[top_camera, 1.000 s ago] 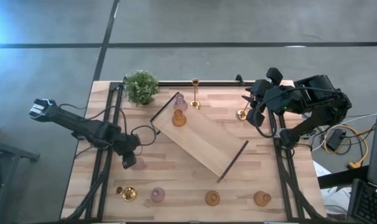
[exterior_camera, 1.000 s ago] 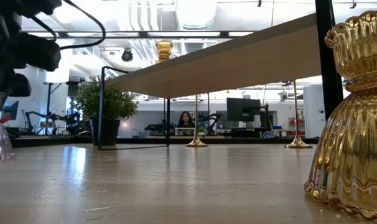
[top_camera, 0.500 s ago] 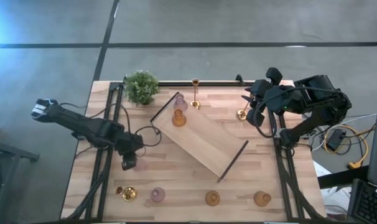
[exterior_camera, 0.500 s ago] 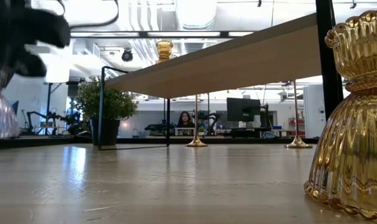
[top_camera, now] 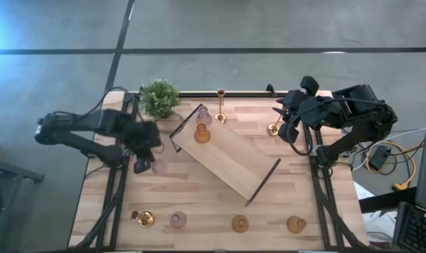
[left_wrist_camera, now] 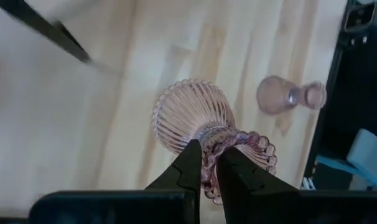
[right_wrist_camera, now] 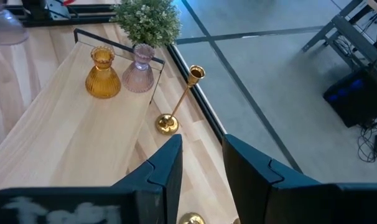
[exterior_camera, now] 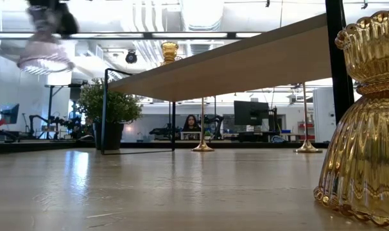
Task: Pick & Place candle stick holders
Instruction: Put the top pink candle holder on the shelf
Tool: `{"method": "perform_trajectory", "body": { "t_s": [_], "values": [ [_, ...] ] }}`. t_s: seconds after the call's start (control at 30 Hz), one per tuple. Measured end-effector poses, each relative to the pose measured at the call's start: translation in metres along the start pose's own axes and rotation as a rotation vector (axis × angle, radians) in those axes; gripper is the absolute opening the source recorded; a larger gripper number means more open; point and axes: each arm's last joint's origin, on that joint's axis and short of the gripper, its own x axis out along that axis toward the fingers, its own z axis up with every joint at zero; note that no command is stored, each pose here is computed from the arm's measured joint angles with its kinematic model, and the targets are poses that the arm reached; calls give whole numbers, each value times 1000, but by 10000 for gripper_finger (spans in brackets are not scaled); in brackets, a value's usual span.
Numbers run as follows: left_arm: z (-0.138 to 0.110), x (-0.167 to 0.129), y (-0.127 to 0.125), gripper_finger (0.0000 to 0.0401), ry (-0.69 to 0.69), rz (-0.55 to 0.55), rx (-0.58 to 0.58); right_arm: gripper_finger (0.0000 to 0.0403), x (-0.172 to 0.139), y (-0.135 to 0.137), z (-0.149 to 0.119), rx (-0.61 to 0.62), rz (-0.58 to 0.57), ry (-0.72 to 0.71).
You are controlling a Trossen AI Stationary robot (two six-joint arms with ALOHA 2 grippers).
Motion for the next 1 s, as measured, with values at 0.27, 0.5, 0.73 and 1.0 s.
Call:
{"method": "perform_trajectory", "body": {
  "t_s": [0.27, 0.5, 0.73, 1.0],
  "values": [
    [58, -19, 12, 32, 71, 47, 86, 116, 0, 0, 0, 0, 0, 1],
    [103, -17, 15, 32, 114, 76, 171, 120, 0, 0, -1, -7, -2, 9],
    [128, -11, 22, 32, 117, 102, 224, 114, 0, 0, -1, -9, -3, 10],
    [140, -4, 45, 32, 143, 138, 200, 122, 0, -1, -1, -23, -3, 10]
  ]
}}
